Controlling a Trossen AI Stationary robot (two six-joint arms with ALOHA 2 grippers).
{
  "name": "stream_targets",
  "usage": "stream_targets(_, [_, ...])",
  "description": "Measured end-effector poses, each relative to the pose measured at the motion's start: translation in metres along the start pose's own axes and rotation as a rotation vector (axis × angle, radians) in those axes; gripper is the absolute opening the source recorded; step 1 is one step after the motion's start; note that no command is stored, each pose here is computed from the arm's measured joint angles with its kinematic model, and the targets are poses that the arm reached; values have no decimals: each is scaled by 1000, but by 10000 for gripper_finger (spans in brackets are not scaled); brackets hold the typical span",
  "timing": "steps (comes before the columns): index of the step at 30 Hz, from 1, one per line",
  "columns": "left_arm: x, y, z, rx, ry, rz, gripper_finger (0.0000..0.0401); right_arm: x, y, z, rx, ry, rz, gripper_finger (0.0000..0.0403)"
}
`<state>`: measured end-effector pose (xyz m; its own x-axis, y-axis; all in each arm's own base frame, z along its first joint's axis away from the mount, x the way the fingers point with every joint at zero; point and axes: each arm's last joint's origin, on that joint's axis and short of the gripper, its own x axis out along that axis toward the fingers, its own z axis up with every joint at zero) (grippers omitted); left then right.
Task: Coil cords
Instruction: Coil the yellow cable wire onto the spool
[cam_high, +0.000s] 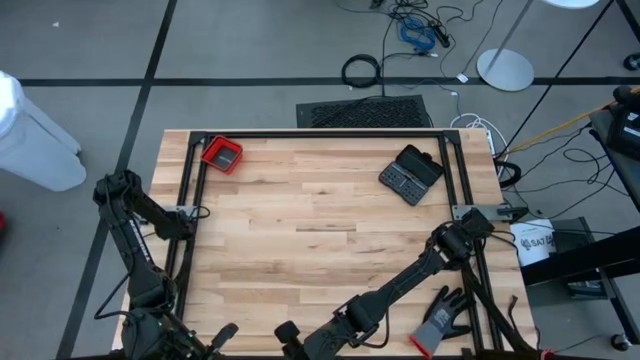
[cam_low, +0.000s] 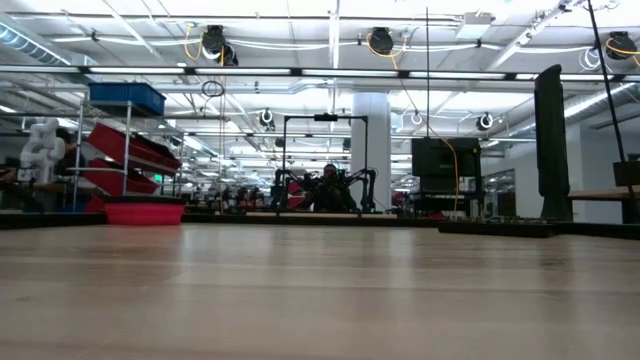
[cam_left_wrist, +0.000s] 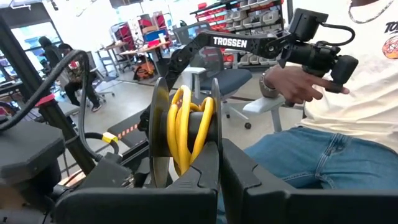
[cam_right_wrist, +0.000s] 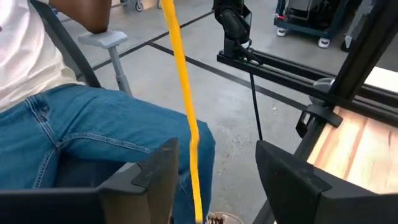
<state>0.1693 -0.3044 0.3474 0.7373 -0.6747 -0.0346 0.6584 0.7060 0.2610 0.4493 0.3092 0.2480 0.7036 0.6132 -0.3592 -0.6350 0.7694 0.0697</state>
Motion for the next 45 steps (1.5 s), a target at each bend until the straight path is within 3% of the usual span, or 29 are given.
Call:
stream_targets(4, [0,0,0,0,1,3,2,0,1,0,8,1,50,200])
stream_targets(12, [0,0,0,21,8,28,2,6,-1,-8,20,22,68,182])
stream_targets(25, [0,0,0,23,8,30,2,5,-5,-8,69,22,91,180])
stream_targets(45, [0,1,-1,28,18,46,2,14,-7,-14,47,-24,113,180])
